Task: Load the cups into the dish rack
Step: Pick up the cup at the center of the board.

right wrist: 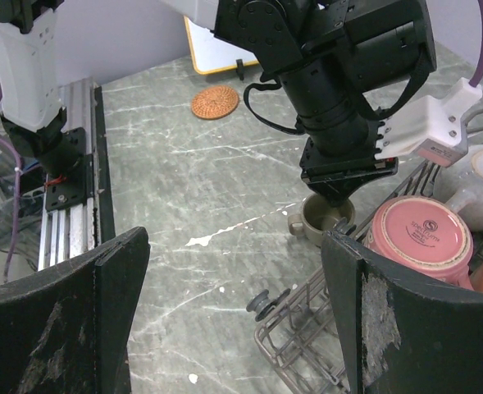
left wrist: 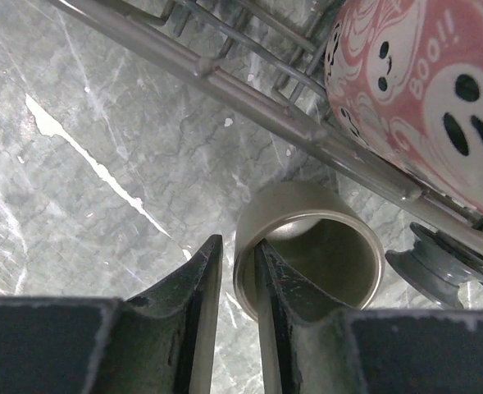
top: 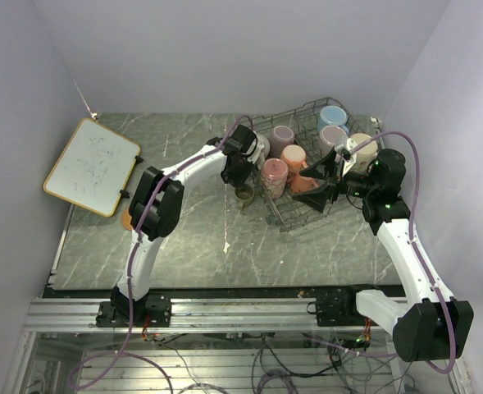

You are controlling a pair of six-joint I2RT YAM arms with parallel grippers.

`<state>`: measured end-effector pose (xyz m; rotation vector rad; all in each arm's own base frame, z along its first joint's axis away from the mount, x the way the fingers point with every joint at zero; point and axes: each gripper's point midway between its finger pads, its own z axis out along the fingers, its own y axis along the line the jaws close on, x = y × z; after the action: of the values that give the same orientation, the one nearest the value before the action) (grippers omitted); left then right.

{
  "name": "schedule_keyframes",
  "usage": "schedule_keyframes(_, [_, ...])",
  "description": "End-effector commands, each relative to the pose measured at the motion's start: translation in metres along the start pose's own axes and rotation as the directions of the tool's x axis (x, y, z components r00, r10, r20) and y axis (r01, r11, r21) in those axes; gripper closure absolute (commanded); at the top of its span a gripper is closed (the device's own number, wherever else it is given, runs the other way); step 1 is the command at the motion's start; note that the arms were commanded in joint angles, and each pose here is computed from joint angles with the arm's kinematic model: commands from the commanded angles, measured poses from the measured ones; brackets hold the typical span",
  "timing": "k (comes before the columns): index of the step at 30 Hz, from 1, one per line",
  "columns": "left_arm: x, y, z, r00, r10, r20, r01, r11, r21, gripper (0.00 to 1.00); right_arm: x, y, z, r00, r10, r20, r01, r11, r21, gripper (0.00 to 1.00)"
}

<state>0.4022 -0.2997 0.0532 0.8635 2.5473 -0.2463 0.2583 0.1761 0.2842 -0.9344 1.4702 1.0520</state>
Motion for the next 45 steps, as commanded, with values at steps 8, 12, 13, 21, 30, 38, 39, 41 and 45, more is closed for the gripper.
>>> schedule_keyframes(8, [-0.005,-0.004,0.001,1.000,-0.003,0.011,0.002,0.999,0.043,0.79,-0.013,0.000,-0.002,0.999,-0.050,0.015,0.050,0.999,0.015,0.15])
schedule_keyframes(12, [-0.003,-0.002,-0.002,1.000,-0.008,0.007,0.008,0.999,0.034,0.93,-0.014,0.000,-0.002,0.998,-0.056,0.015,0.055,0.998,0.017,0.15])
schedule_keyframes(13, [-0.002,-0.001,-0.003,1.000,-0.010,0.006,0.010,0.999,0.033,0.93,-0.014,0.000,-0.002,0.998,-0.055,0.015,0.055,0.998,0.017,0.15])
schedule_keyframes(21, [0.004,0.011,-0.037,0.997,-0.041,0.063,0.044,0.998,-0.042,0.93,-0.013,0.000,-0.003,0.999,-0.049,0.017,0.049,0.999,0.015,0.15])
schedule_keyframes(30, [0.018,0.018,-0.099,0.968,-0.110,0.225,0.135,0.986,-0.097,0.93,-0.011,0.000,-0.004,0.999,-0.044,0.024,0.044,0.999,0.008,0.15])
schedule_keyframes(38, [0.025,-0.013,-0.157,0.851,-0.240,0.467,0.212,0.971,0.113,0.93,-0.010,0.005,-0.004,0.999,-0.026,0.042,0.027,0.999,-0.023,0.15])
schedule_keyframes(39, [0.026,-0.016,-0.166,0.827,-0.260,0.499,0.219,0.966,0.141,0.93,-0.010,0.007,-0.004,0.999,-0.020,0.046,0.021,0.999,-0.031,0.15])
schedule_keyframes(41, [0.027,-0.024,-0.184,0.777,-0.304,0.551,0.227,0.952,0.205,0.93,-0.008,0.011,-0.004,0.998,-0.006,0.055,0.009,0.998,-0.057,0.15])
schedule_keyframes(45, [0.029,-0.035,-0.226,0.630,-0.409,0.661,0.233,0.911,0.341,0.93,-0.006,0.018,-0.004,0.997,0.020,0.071,-0.013,0.995,-0.101,0.15])
